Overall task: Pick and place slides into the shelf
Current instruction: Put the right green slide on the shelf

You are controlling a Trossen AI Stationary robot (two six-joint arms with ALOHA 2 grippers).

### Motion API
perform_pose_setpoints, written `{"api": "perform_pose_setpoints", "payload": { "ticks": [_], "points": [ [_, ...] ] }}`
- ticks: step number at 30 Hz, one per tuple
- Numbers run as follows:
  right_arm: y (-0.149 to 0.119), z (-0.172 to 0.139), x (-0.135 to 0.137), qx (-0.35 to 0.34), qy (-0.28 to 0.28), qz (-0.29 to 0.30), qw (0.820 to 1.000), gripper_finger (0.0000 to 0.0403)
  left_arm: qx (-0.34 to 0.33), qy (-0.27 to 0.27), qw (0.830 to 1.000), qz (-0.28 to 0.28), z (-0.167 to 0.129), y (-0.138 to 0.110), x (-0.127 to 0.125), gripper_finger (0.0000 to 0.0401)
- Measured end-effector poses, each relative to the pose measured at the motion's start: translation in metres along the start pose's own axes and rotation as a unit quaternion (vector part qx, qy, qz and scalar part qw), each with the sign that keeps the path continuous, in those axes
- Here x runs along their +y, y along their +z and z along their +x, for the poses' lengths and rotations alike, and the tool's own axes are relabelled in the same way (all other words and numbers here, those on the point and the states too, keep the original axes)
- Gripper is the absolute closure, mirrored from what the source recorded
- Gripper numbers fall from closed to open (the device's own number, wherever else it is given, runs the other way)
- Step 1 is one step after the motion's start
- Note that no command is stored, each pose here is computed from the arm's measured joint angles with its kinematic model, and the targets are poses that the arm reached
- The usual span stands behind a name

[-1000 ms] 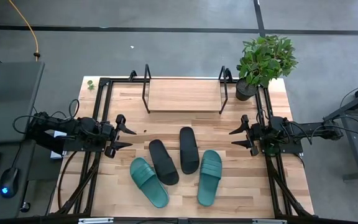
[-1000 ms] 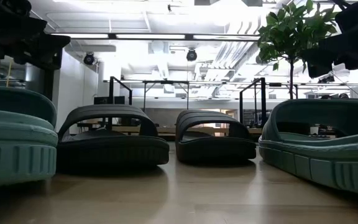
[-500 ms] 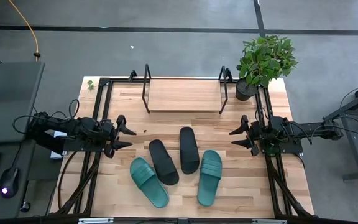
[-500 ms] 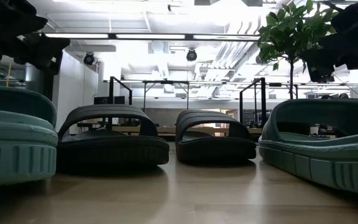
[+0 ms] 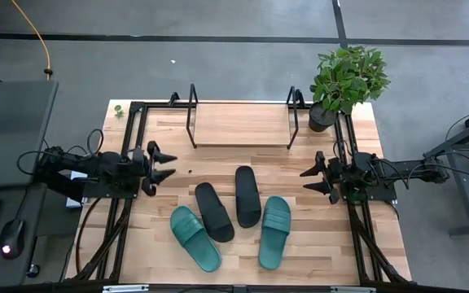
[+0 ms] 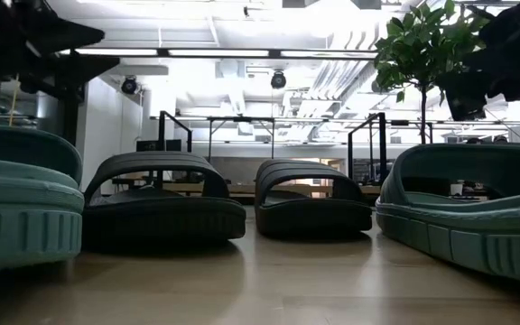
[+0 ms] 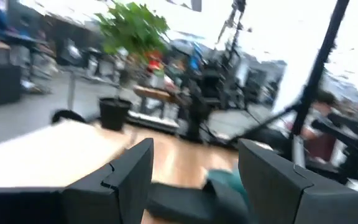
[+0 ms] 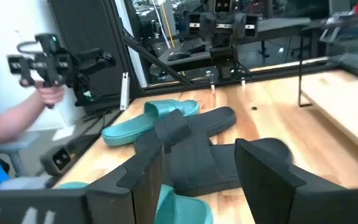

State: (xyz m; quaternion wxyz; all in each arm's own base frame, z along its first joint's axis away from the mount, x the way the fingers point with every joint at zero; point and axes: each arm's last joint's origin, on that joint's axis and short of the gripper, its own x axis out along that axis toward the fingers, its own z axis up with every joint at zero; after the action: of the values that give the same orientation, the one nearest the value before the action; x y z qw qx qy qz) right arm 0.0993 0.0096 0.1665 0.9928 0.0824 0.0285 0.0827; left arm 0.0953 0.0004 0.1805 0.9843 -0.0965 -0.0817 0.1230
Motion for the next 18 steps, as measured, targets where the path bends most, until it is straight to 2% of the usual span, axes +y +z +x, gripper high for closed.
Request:
{"api": "perform_pose_setpoints", "payload": {
  "ticks": [5,8,11,14,18],
  "points": [
    [0.003,0.000,-0.004,-0.020,-0.072,-0.079,0.994,0.0214,-0.023,0.007,1.000,-0.015,0.000,0.005,0.000,0.0185],
    [0.007,-0.001,-0.005,-0.042,-0.112,-0.089,0.989,0.0214,-0.023,0.007,0.999,-0.036,0.000,0.005,0.000,0.0185],
    [0.013,-0.001,-0.005,-0.069,-0.111,-0.088,0.987,0.0214,-0.023,0.006,0.999,-0.044,0.000,0.005,0.000,0.0185],
    [0.020,-0.003,-0.003,-0.110,-0.102,-0.054,0.987,0.0214,-0.020,0.007,0.998,-0.052,0.000,0.004,0.000,0.0185],
    [0.024,-0.003,-0.001,-0.130,-0.069,-0.045,0.988,0.0214,-0.017,0.007,0.998,-0.061,0.000,0.004,0.000,0.0185]
  ]
}}
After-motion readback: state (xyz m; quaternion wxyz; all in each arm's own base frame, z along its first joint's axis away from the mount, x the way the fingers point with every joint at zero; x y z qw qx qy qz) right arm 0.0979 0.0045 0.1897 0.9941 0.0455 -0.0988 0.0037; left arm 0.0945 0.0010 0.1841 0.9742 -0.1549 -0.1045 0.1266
